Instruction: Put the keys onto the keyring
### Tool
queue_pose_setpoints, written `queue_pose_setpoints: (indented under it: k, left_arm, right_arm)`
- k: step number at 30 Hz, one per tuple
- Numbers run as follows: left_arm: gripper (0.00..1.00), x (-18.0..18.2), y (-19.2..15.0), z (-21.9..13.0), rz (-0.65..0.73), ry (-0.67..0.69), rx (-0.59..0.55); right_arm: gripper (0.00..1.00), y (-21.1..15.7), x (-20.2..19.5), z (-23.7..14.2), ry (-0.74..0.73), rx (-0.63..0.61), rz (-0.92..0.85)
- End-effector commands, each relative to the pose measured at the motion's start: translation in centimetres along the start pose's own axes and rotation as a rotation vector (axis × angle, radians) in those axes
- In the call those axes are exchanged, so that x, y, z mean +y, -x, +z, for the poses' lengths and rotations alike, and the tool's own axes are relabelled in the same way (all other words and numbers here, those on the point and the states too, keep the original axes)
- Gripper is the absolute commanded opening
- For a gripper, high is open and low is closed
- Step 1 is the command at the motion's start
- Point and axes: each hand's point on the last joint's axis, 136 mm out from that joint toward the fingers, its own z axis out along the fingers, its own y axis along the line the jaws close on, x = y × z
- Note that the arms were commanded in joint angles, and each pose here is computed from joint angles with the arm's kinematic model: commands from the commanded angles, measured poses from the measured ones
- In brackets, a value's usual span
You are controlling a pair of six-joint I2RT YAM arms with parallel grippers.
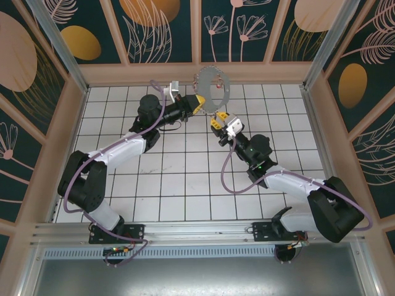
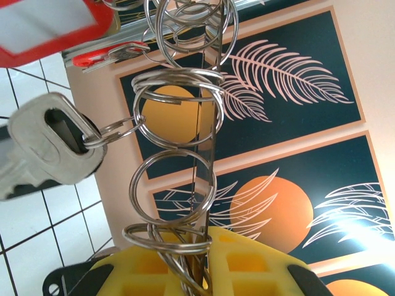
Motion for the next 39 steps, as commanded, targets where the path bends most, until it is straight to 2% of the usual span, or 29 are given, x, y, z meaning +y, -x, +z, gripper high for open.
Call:
queue_pose_setpoints:
  k: [1,11,19,28,34,39]
  left_arm:
    - [0.00,-2.8,-0.3,-0.5,0.066,-0.065,-0.002]
    - [0.00,-2.9,-0.3,-0.4,0.072,-0.068,0.004]
    - [0.00,-2.8,-0.3,-0.3,0.072,-0.069,0.007]
    - [0.00,-2.9,-0.3,-0.3,0.074,-0.072,0.007]
    - [0.00,-2.8,-0.3,-0.3,0.075,-0.072,0.005]
    - [0.00,-2.9,-0.4,-0.2,0.075,-0.074,0.008]
  right_arm:
    - [0.28,0.6,-0.1,0.5,0.001,-0.019,-0.014]
    - [0.23,0.5,-0.7,0.6,-0.011,-0.013,-0.027]
    - [0.15,0.5,-1.1,0.8,-0.024,-0.001,-0.039]
    - [0.17,0.5,-1.1,0.6,-0.007,-0.001,-0.054]
    - [0.24,0.1,-0.5,0.1,0.038,0.013,-0.068]
    - [0.25,-0.6,-1.2,0.0,0.011,0.037,-0.045]
